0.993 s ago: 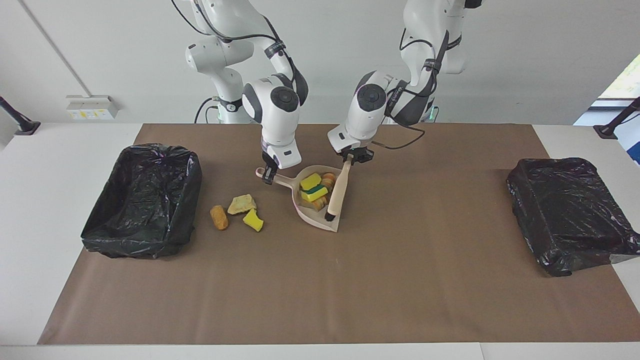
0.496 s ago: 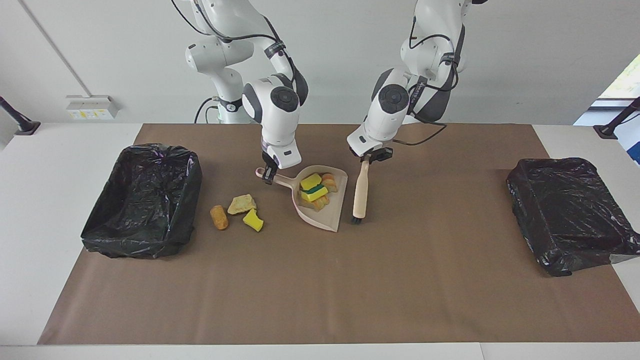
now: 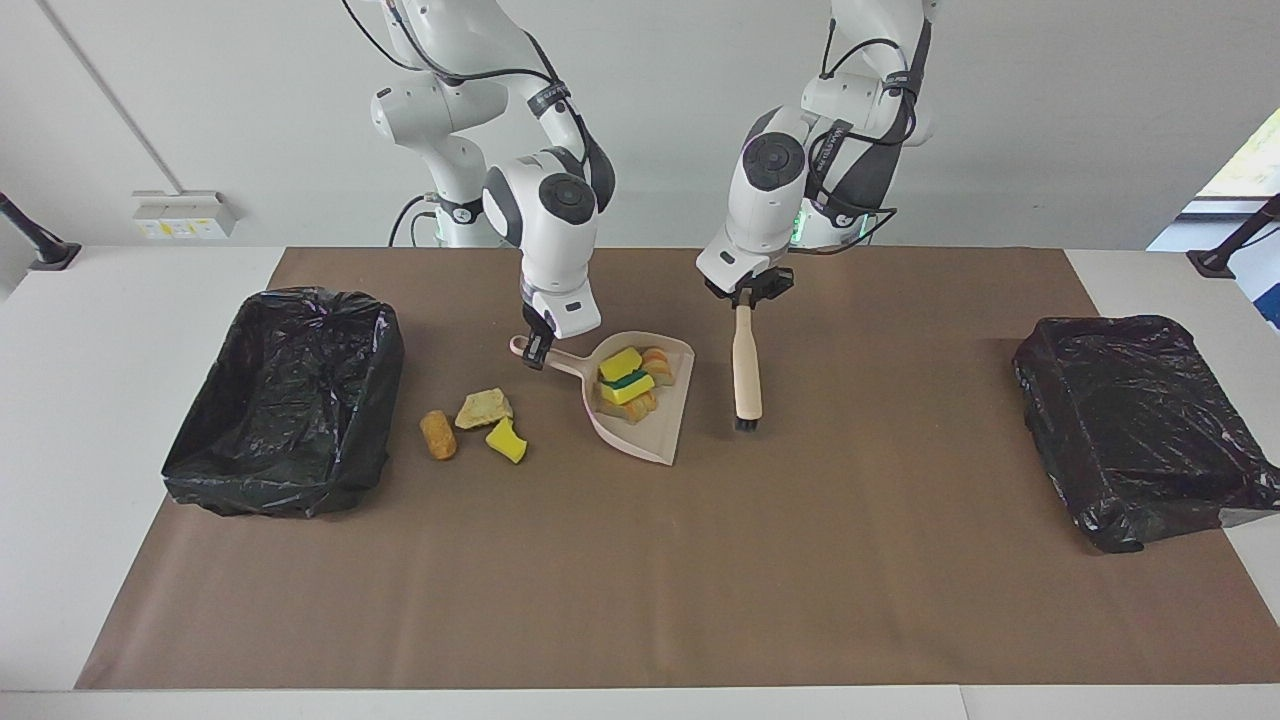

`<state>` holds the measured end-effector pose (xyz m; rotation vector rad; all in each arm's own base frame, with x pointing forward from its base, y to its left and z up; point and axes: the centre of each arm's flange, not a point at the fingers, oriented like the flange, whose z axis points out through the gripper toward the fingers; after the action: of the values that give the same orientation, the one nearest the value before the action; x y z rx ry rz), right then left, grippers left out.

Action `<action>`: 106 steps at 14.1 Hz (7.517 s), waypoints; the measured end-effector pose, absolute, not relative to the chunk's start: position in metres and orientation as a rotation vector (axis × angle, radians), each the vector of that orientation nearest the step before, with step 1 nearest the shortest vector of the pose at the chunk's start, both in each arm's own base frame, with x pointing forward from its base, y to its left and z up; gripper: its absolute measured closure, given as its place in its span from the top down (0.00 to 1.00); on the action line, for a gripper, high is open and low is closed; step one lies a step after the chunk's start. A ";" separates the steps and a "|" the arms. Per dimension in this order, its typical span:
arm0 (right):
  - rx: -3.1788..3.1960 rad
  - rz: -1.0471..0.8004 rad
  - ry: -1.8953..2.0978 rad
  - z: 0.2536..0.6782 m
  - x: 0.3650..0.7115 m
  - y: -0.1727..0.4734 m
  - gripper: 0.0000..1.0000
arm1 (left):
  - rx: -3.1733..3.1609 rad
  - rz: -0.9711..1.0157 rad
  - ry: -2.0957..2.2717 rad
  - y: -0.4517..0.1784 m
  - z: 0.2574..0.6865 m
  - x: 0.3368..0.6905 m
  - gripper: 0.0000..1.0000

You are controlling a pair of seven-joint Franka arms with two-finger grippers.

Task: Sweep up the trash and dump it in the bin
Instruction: 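Carry the loaded dustpan to the black bag with the right gripper, then tilt the dustpan over the black bag with the right gripper, then bring the empty dustpan back to the table center with the right gripper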

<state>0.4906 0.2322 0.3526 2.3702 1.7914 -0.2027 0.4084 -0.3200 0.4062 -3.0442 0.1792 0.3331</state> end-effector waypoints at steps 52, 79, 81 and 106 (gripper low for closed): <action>1.816 -0.659 1.743 0.513 0.527 -0.244 0.32 | -3.142 0.042 0.243 -0.247 0.551 0.453 1.00; 2.775 -0.213 0.738 0.590 0.521 -0.007 0.32 | -3.175 0.099 0.179 -0.056 0.678 0.518 1.00; 2.854 -0.189 0.584 0.576 0.520 0.048 0.32 | -3.176 0.093 0.162 -0.049 0.682 0.515 1.00; 3.223 -0.174 -0.006 0.345 0.528 0.427 0.69 | -3.147 0.094 0.149 -0.044 0.681 0.516 1.00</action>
<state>0.5279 0.4271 0.3453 3.2230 -0.0063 -0.1737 0.5160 -0.0436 0.6806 -3.1466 0.1491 0.0941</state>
